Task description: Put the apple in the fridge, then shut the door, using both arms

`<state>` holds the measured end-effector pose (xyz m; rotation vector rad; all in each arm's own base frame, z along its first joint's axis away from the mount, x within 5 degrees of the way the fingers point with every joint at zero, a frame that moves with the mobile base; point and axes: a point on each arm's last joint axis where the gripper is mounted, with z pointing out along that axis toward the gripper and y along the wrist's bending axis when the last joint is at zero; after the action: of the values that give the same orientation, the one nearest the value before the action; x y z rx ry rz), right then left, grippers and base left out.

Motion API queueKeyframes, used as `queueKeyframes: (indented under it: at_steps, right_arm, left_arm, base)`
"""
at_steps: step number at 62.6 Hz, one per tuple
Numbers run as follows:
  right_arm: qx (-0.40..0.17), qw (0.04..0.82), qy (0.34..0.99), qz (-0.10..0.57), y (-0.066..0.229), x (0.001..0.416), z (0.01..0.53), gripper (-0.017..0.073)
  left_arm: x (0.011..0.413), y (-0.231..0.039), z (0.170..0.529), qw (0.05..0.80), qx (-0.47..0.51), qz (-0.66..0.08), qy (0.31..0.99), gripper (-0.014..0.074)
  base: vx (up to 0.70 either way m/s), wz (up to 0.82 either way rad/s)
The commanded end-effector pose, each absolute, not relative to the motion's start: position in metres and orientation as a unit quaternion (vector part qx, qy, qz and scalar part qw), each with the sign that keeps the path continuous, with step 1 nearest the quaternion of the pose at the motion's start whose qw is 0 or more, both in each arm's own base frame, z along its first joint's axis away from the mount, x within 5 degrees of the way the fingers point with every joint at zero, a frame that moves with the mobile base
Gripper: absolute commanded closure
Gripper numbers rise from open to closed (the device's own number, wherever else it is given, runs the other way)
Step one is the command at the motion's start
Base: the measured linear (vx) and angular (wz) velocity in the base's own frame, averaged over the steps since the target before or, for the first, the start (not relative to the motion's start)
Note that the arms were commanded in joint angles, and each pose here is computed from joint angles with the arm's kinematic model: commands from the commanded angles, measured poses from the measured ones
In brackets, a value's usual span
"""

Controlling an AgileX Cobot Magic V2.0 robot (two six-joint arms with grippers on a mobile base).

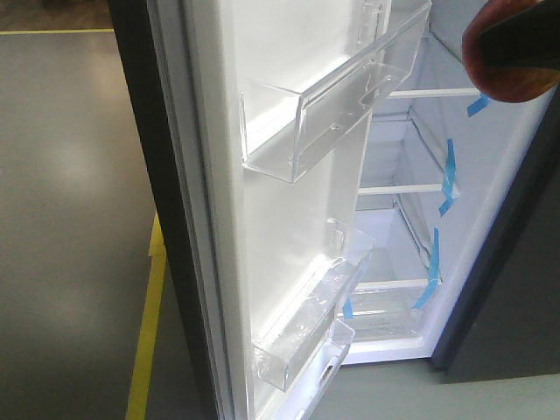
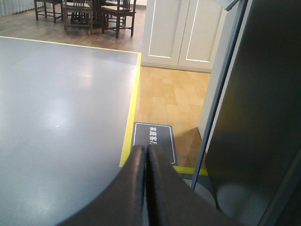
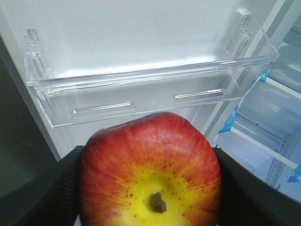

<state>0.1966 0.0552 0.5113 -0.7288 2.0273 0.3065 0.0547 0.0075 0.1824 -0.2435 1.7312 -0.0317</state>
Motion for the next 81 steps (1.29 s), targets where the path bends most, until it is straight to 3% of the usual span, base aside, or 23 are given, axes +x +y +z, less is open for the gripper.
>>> queueKeyframes:
  at_steps: [1,81]
  right_arm:
    - [-0.287,0.512,0.799,0.127,0.0553,0.1904,0.5277,0.0566]
    - [-0.287,0.512,0.799,0.127,0.0553,0.1904,0.5277,0.0566]
  left_arm:
    - [0.0556,0.0066,0.1798,0.662,-0.106,-0.023,0.742,0.06]
    - [0.0556,0.0066,0.1798,0.662,-0.106,-0.023,0.742,0.06]
  base:
    - [0.02,-0.01]
    - [0.0,0.0]
